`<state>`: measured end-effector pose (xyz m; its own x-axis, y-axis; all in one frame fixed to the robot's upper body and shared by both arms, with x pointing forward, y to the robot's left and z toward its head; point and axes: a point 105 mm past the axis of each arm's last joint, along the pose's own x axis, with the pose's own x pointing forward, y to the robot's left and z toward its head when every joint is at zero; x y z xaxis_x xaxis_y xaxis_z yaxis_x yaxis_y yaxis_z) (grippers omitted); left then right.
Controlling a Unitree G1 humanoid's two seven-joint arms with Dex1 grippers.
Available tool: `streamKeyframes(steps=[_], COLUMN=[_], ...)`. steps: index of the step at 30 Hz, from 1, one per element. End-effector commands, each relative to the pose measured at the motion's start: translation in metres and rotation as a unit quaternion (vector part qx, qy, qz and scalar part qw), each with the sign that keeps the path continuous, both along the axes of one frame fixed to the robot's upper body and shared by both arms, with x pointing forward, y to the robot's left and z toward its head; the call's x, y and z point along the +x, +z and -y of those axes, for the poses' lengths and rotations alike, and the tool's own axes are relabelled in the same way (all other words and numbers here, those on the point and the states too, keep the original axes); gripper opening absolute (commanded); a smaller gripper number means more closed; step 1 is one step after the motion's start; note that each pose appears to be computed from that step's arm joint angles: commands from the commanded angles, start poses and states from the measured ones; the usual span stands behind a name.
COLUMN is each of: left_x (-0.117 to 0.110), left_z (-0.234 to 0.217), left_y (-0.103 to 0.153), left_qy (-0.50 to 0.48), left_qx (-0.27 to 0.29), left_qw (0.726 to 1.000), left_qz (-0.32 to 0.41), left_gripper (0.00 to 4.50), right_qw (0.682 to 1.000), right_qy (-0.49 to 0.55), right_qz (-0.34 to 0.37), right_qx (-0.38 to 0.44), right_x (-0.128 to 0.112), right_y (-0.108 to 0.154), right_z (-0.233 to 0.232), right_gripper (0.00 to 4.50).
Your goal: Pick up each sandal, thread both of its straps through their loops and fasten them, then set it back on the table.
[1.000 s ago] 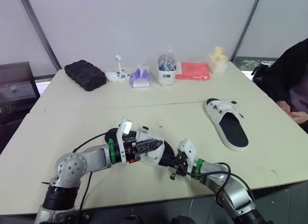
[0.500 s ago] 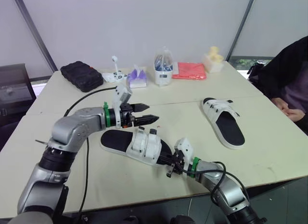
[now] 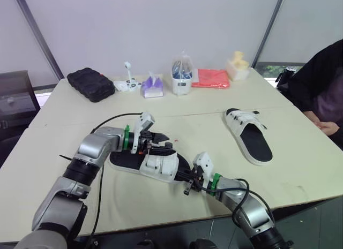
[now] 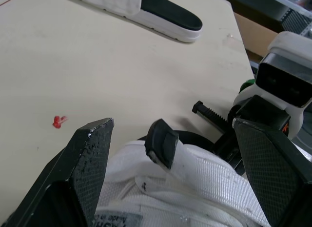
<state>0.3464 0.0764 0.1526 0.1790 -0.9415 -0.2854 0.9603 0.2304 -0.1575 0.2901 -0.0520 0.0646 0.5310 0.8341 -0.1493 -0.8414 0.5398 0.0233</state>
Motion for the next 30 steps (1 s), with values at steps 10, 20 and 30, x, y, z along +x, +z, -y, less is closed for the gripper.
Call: streamKeyframes(steps=[10,20,30], left_x=[-0.001,-0.018,0.006], left_z=[0.005,0.015,0.014], left_y=[0.008,0.069,0.058], left_qy=[-0.023,-0.064,-0.028], left_qx=[-0.005,-0.108,-0.088], left_qw=[1.0,0.992,0.995], left_qz=[0.008,0.013,0.024], left_gripper=[0.03,0.03,0.03], right_qw=[0.998,0.998,0.998], right_qy=[-0.033,-0.032,-0.029], right_qz=[-0.044,-0.046,-0.047], right_qx=[-0.033,-0.032,-0.034], right_x=[0.0,-0.002,-0.004], right_y=[-0.027,-0.029,-0.03], right_z=[0.01,0.009,0.008], right_gripper=[0.0,0.0,0.0])
